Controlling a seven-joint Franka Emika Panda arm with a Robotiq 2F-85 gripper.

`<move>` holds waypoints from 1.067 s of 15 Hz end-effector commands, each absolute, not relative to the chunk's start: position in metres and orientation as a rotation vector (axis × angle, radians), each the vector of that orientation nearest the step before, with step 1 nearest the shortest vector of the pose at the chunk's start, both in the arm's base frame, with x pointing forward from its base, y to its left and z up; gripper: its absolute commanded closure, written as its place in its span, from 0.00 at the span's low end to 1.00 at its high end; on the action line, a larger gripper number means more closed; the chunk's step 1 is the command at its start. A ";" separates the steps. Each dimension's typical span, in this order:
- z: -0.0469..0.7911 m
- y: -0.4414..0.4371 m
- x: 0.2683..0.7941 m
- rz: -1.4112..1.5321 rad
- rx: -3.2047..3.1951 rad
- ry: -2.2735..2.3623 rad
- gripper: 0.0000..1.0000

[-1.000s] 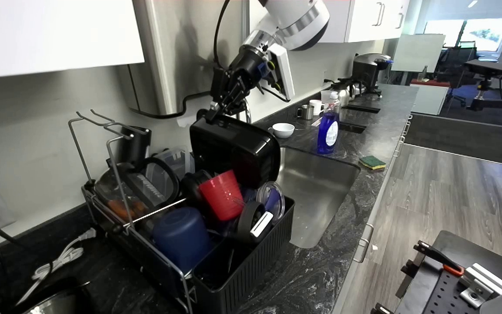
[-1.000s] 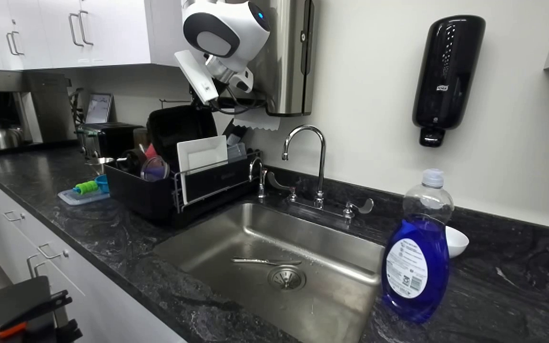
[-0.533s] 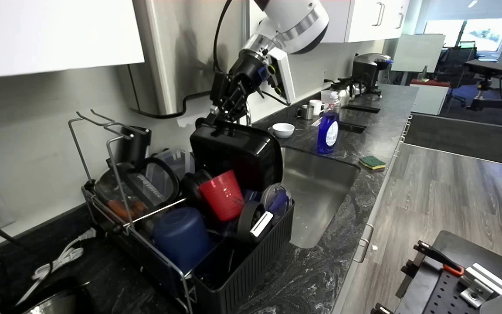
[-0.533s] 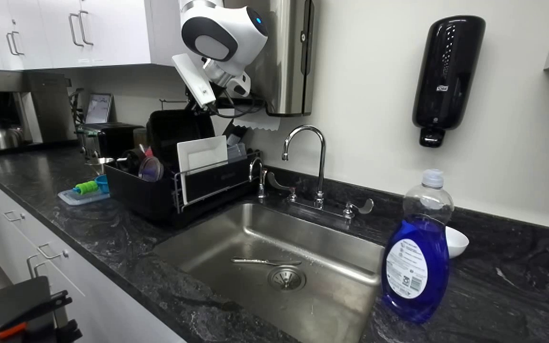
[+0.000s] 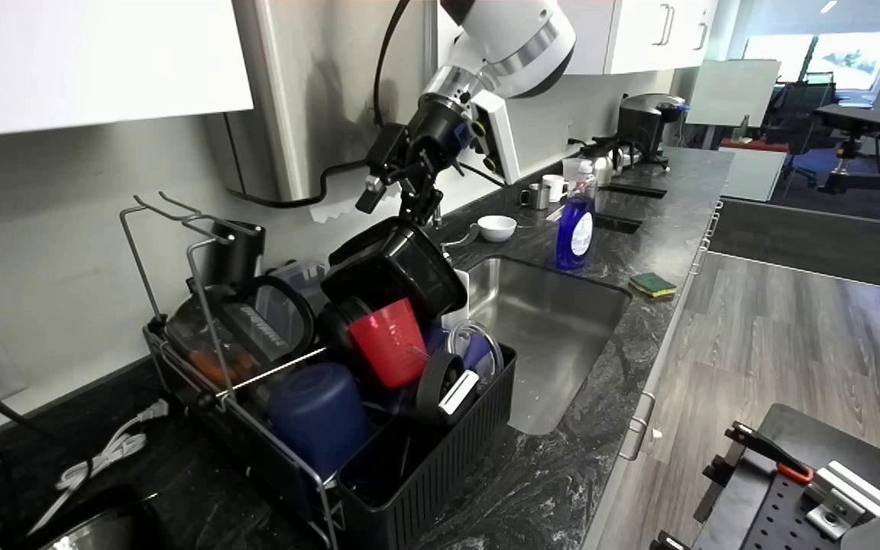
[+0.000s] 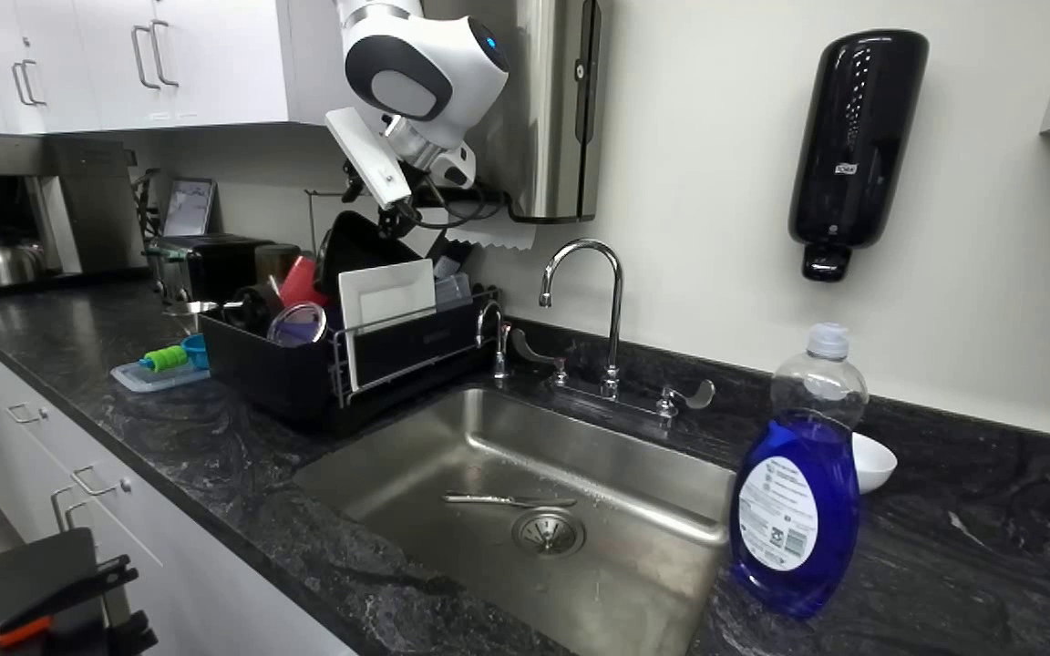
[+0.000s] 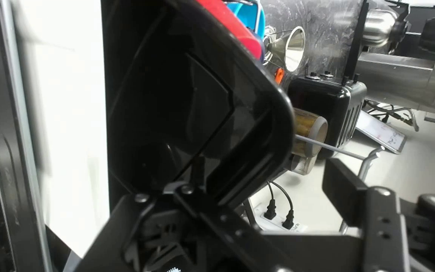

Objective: Move the black bowl from the sink to on the plate dryer

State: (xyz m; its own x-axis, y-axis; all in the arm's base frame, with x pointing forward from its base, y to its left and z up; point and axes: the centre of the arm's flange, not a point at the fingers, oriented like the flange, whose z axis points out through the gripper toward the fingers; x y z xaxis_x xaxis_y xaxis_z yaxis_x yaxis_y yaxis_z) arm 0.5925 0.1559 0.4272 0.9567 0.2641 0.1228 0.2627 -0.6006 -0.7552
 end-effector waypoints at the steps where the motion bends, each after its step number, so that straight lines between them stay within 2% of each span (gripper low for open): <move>1: 0.426 0.153 0.591 0.015 -2.274 -0.394 0.00; 16: 0.499 0.117 0.584 -0.131 -2.381 -0.448 0.00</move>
State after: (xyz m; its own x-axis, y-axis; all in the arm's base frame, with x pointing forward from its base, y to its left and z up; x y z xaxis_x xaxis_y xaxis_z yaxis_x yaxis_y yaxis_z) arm 0.5901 0.1285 0.4888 0.9341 0.2798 0.2218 0.3547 -0.6554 -0.6668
